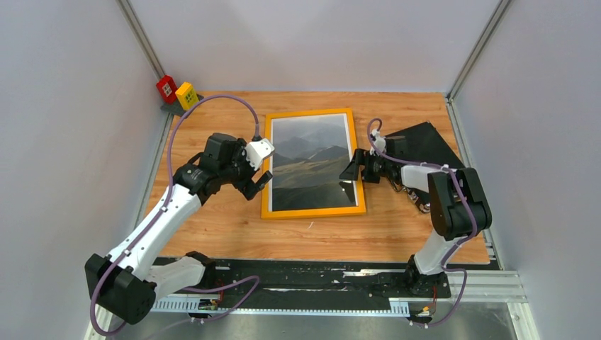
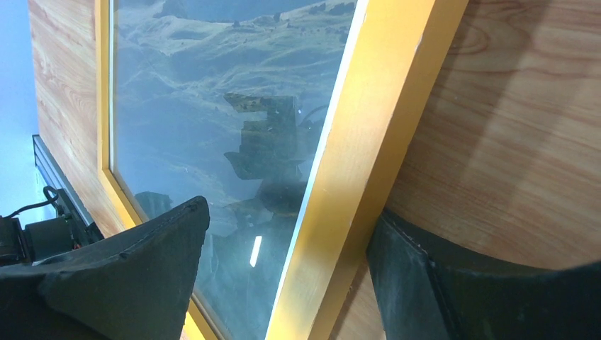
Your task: Put the photo into the frame
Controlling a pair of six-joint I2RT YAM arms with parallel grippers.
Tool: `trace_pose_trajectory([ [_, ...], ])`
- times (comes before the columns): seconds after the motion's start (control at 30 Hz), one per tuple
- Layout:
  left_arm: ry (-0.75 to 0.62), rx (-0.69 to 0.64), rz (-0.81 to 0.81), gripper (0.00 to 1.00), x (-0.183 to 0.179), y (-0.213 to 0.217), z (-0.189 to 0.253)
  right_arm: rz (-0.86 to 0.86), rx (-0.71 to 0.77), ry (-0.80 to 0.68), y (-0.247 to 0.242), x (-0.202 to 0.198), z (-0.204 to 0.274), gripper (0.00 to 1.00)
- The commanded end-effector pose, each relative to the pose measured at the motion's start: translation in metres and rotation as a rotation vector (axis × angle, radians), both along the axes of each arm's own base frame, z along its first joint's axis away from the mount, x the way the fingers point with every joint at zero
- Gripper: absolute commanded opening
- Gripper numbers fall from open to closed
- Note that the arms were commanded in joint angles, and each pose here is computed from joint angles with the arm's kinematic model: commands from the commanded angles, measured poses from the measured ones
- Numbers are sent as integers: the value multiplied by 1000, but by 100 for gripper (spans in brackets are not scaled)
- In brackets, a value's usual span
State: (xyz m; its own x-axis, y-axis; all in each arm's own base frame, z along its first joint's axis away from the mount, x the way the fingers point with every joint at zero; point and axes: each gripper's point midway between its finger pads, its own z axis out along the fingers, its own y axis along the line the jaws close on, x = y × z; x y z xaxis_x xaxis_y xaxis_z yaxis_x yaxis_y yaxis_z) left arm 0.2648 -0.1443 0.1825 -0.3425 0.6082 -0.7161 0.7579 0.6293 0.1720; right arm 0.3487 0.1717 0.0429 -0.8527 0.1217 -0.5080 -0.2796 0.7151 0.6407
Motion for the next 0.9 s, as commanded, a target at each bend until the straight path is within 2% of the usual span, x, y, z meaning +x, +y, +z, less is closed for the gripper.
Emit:
trace_pose_trajectory([
  [0.0,-34,-19,-17,100,-1,-1,9,-6,-27,-19,-8,-3,5,82],
  [0.63,-30,-13,-12,100,0,0,7,-71,-63,-26,-24,2,14,84],
  [0.87,-40,-18,-13,100,-1,0,10,-94,-117,-94,-33,10,30,97],
])
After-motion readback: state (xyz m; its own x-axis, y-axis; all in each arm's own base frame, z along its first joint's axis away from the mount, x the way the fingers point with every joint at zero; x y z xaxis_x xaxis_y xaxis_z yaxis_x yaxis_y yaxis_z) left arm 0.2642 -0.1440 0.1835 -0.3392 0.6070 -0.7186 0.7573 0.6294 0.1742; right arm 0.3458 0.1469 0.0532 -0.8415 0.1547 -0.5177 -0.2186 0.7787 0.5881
